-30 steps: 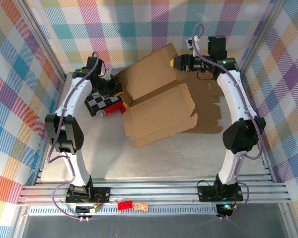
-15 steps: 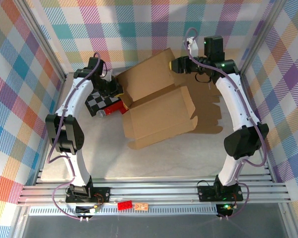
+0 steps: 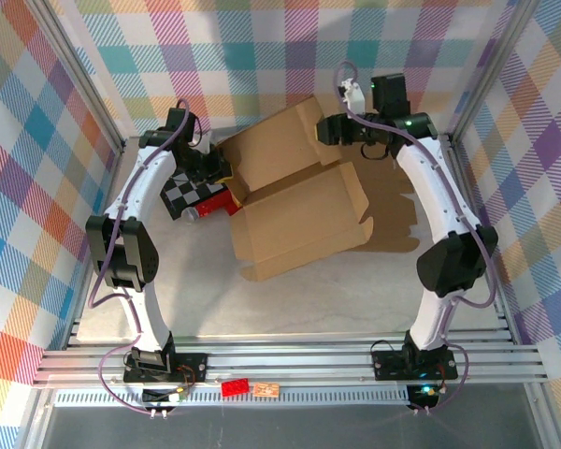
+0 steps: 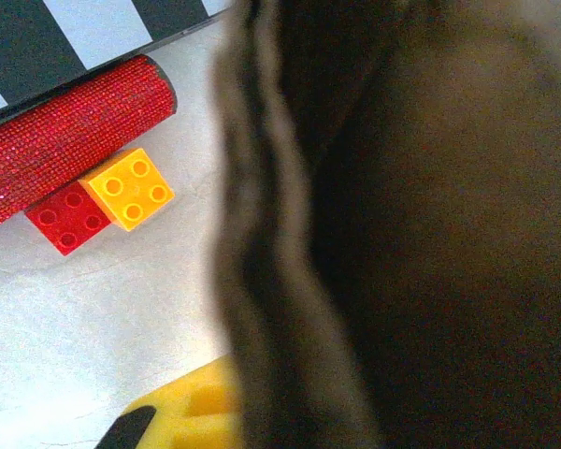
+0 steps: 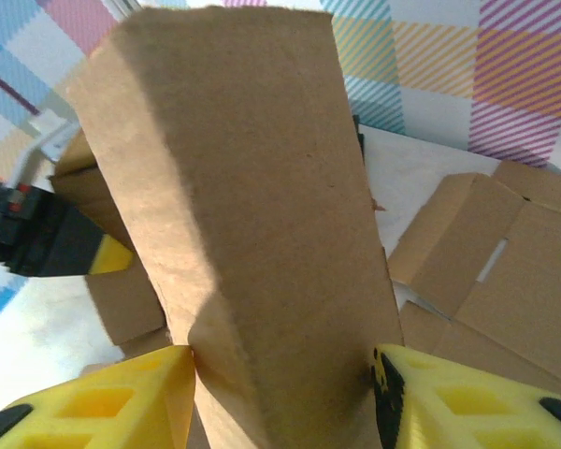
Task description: Fold the paper box
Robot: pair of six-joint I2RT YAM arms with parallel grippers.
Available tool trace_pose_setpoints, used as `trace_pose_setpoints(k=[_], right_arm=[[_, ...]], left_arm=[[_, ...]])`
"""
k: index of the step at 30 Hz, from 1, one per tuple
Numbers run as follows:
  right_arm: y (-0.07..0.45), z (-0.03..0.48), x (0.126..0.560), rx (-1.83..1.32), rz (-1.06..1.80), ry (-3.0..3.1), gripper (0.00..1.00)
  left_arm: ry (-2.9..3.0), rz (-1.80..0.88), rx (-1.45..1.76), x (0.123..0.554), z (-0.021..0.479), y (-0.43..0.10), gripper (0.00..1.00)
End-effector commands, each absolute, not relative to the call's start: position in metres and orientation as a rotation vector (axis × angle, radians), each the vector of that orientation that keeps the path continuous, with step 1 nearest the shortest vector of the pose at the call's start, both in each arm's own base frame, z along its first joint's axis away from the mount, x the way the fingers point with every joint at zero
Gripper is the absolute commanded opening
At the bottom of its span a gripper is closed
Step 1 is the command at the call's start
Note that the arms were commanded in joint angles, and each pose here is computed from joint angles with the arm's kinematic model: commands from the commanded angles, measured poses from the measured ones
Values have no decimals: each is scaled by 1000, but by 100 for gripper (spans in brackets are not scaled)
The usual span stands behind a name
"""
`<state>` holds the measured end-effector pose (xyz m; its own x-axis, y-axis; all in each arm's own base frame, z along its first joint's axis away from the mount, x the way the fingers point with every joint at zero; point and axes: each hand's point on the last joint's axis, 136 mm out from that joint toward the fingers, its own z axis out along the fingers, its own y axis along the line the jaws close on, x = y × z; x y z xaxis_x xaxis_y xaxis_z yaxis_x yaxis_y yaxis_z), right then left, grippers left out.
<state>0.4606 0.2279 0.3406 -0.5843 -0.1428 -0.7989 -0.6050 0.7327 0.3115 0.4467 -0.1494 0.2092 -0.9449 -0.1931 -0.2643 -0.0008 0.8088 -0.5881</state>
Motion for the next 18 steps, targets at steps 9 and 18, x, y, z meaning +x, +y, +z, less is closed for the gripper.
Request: trace_pose_setpoints(k=[9,18], right_arm=[[226,313,483,-533,302,2204,49],[210,305,498,-367,-40,2224,10]], left_arm=[[2636,-894,-68,437,238,-163,0],[2640,-875,-62,436,239,-166,0]])
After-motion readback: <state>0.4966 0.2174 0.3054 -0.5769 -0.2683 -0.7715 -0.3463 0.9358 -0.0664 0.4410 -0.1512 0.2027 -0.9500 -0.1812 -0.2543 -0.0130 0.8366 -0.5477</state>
